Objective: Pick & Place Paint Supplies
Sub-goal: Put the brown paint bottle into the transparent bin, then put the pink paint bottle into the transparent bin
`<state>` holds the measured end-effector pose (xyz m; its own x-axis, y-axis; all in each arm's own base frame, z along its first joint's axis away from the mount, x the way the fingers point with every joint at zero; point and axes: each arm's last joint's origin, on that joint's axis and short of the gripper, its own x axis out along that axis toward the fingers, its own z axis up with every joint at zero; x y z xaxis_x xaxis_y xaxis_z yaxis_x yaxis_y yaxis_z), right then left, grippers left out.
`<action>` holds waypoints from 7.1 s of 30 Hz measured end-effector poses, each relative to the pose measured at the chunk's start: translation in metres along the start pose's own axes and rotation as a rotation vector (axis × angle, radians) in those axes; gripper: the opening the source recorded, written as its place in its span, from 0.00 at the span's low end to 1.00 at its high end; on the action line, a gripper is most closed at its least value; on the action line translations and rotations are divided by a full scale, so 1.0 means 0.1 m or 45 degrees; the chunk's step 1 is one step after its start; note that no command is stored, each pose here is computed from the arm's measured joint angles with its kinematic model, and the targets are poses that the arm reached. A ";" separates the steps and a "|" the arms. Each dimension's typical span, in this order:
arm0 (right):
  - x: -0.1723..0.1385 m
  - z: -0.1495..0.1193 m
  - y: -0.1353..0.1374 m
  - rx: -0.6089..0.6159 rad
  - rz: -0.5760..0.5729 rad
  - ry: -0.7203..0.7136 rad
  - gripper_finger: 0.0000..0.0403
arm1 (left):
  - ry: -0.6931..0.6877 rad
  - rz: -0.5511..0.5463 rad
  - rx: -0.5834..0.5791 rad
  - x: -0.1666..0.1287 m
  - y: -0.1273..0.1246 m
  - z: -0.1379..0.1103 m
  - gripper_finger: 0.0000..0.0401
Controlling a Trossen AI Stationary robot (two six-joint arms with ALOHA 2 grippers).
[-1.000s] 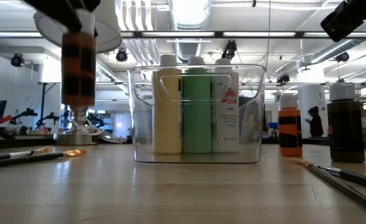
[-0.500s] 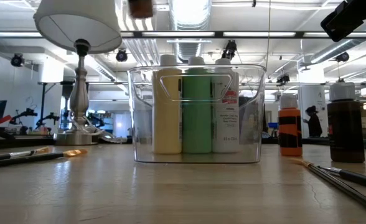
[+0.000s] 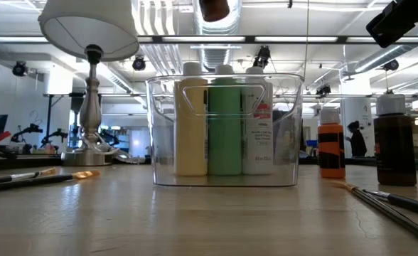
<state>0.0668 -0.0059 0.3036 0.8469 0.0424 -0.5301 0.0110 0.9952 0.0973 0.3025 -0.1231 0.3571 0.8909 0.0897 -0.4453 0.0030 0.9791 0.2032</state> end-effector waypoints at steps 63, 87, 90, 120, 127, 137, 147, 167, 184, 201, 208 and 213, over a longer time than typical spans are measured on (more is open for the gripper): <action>0.00 0.00 0.00 0.000 0.000 0.000 0.02 | 0.375 0.204 -0.448 0.95 -0.05 -1.22 0.32; 0.00 0.00 0.00 0.000 0.000 0.001 0.02 | 0.392 0.152 -0.441 0.98 -0.05 -1.28 0.36; 0.00 0.00 0.00 0.000 0.000 0.001 0.02 | 0.384 0.144 -0.430 0.99 -0.05 -1.27 0.36; 0.00 0.00 0.00 0.000 0.000 0.000 0.02 | 0.472 0.099 -0.355 0.90 -0.02 -1.08 0.49; 0.00 0.00 0.00 0.000 0.000 0.001 0.02 | 0.536 0.106 -0.321 0.79 0.03 -0.87 0.49; 0.00 0.00 0.00 0.000 0.000 0.000 0.02 | 0.581 0.103 -0.274 0.62 0.08 -0.53 0.49; 0.00 0.00 0.00 0.000 0.000 0.000 0.02 | 0.579 0.052 -0.156 0.20 -0.11 -0.12 0.48; 0.00 0.00 0.00 0.000 0.000 0.000 0.02 | 0.360 -0.253 -0.016 -0.92 -1.04 0.20 0.35; 0.00 0.00 0.00 0.000 0.000 0.000 0.02 | 0.531 -0.444 -0.099 -0.80 -1.22 -0.04 0.35; 0.00 0.00 0.00 0.001 0.000 0.000 0.02 | 0.663 -0.411 -0.148 -0.60 -1.33 -0.40 0.61; 0.00 0.00 0.00 0.000 0.000 0.000 0.02 | 0.676 -0.403 -0.148 -0.49 -1.37 -0.57 0.62; 0.00 0.00 0.00 0.001 0.000 0.000 0.02 | 0.702 -0.367 -0.153 -0.35 -1.34 -0.73 0.62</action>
<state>0.0669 -0.0059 0.3036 0.8467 0.0425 -0.5304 0.0112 0.9952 0.0976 0.2373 -0.2445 0.2815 0.4968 -0.1315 -0.8579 0.1284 0.9887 -0.0772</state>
